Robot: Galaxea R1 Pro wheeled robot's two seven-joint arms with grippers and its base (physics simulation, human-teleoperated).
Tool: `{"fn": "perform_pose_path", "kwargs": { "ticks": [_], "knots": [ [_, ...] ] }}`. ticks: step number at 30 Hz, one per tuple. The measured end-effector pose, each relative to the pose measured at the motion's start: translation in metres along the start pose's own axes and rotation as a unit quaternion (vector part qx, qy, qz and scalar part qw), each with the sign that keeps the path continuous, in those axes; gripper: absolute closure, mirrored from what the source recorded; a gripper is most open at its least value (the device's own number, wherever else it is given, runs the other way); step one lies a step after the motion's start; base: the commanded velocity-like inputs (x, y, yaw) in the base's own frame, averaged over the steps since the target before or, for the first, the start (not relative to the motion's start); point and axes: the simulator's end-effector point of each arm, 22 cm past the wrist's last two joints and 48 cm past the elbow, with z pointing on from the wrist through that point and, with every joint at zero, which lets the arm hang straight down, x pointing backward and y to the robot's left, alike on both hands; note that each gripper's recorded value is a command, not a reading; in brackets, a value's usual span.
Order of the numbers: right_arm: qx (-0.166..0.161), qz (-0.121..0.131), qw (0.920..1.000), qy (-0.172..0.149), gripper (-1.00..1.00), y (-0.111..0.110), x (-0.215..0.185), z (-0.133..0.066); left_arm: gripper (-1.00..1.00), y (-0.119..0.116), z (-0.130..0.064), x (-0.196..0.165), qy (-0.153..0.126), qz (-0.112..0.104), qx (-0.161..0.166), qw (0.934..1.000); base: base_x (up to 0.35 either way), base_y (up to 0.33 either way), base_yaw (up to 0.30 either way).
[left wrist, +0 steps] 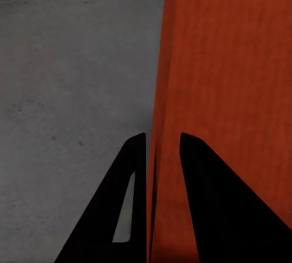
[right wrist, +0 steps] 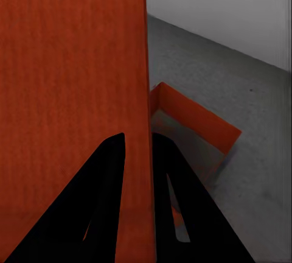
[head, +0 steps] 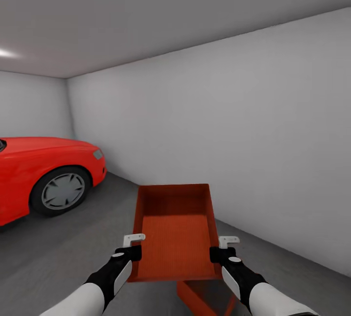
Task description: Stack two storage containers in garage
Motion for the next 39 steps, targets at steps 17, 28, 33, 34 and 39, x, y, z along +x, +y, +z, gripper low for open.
{"fn": "perform_pose_path", "kwargs": {
  "ticks": [17, 28, 33, 34, 39],
  "knots": [
    [0.000, 0.000, 1.0000, 0.006, 1.00, -0.0009, 0.0067, 0.0032, 1.00, -0.0004, 0.0034, 0.0068, 0.006, 0.000, -0.001, 1.0000, 0.052, 0.035, -0.198],
    [0.000, 0.000, 1.0000, 0.006, 1.00, 0.0003, 0.0071, 0.0028, 1.00, 0.0008, 0.0033, 0.0070, 0.006, 0.000, -0.001, 1.0000, 0.262, 0.190, -0.001],
    [0.000, 0.000, 1.0000, 0.005, 1.00, 0.0003, 0.0068, 0.0028, 1.00, 0.0008, 0.0033, 0.0067, 0.005, 0.000, -0.001, 1.0000, 0.263, 0.195, 0.000],
    [0.000, 0.000, 1.0000, 0.006, 1.00, 0.0003, 0.0068, 0.0028, 1.00, 0.0008, 0.0033, 0.0068, 0.005, 0.000, -0.001, 1.0000, 0.263, 0.195, 0.000],
    [0.000, 0.000, 1.0000, 0.005, 1.00, 0.0003, 0.0065, 0.0028, 1.00, 0.0007, 0.0033, 0.0063, 0.005, 0.000, -0.001, 1.0000, 0.263, 0.195, 0.000]
  ]
}}
